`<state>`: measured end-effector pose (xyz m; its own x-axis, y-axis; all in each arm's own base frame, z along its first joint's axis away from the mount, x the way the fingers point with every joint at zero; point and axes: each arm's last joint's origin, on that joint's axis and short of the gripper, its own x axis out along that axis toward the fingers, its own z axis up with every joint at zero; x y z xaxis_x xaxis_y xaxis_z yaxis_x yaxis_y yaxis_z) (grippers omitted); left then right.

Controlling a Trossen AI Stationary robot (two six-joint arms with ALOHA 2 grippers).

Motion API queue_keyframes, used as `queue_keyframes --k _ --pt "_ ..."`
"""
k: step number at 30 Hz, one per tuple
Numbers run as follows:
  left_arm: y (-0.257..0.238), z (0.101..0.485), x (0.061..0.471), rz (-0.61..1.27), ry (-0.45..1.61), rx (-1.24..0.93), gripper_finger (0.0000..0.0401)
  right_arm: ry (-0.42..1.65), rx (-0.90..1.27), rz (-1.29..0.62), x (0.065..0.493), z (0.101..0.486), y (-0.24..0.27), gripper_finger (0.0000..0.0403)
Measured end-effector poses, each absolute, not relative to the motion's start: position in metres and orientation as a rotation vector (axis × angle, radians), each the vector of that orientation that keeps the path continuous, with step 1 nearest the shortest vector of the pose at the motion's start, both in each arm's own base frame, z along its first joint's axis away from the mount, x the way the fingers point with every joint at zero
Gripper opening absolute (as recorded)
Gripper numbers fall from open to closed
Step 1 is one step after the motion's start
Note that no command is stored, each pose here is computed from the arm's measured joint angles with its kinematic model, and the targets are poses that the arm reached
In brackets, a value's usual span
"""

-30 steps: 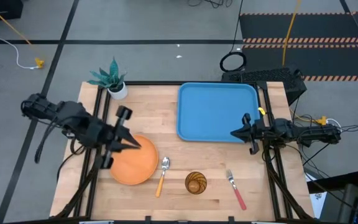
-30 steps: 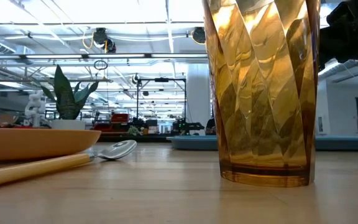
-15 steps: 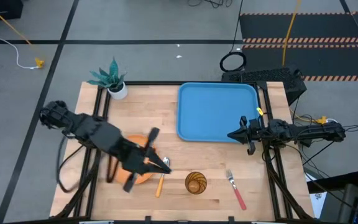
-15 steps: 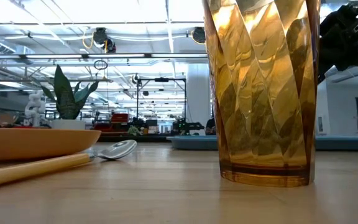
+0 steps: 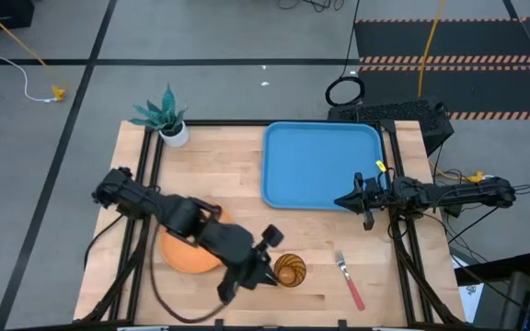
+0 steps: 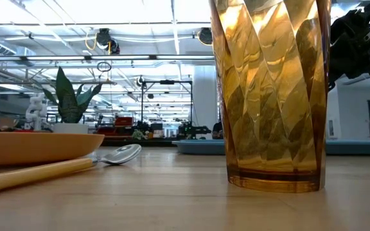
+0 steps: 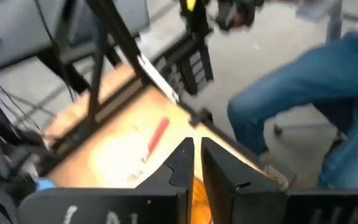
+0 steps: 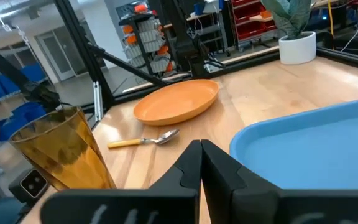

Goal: Pick and place plate/cup/fork/spoon on tray
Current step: Put the brown cup on the blue serving tray

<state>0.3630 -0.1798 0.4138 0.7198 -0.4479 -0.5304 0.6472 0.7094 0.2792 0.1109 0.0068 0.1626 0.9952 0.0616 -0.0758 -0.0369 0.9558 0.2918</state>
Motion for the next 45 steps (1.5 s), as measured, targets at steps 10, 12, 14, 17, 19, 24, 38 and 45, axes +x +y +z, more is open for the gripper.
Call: queue_keyframes --k 10,12,14,17,19,24,38,45 --pt "-0.193 0.350 0.394 -0.665 0.682 0.524 0.0114 0.079 0.297 0.045 0.111 0.163 0.007 0.0000" --pt "-0.196 0.336 0.401 -0.677 0.709 0.548 0.0122 0.077 0.295 0.045 0.111 0.163 0.007 0.0000" --pt "-0.199 0.324 0.406 -0.689 0.733 0.569 0.0124 0.075 0.292 0.044 0.111 0.163 0.007 0.0000" --pt "-0.200 0.312 0.409 -0.718 0.774 0.601 0.0124 0.075 0.292 0.044 0.111 0.163 0.007 0.0000" --pt "-0.200 0.308 0.408 -0.744 0.797 0.617 0.0124 0.075 0.292 0.044 0.111 0.163 0.007 0.0000" --pt "-0.200 0.308 0.407 -0.767 0.809 0.595 0.0124 0.075 0.292 0.044 0.111 0.163 0.007 0.0000" --pt "-0.186 0.283 0.423 -0.748 0.883 0.605 0.0124 0.077 0.299 0.047 0.111 0.163 0.007 0.0000" --pt "-0.179 0.279 0.423 -0.753 0.920 0.619 0.0109 0.078 0.301 0.051 0.111 0.163 0.007 0.0000"
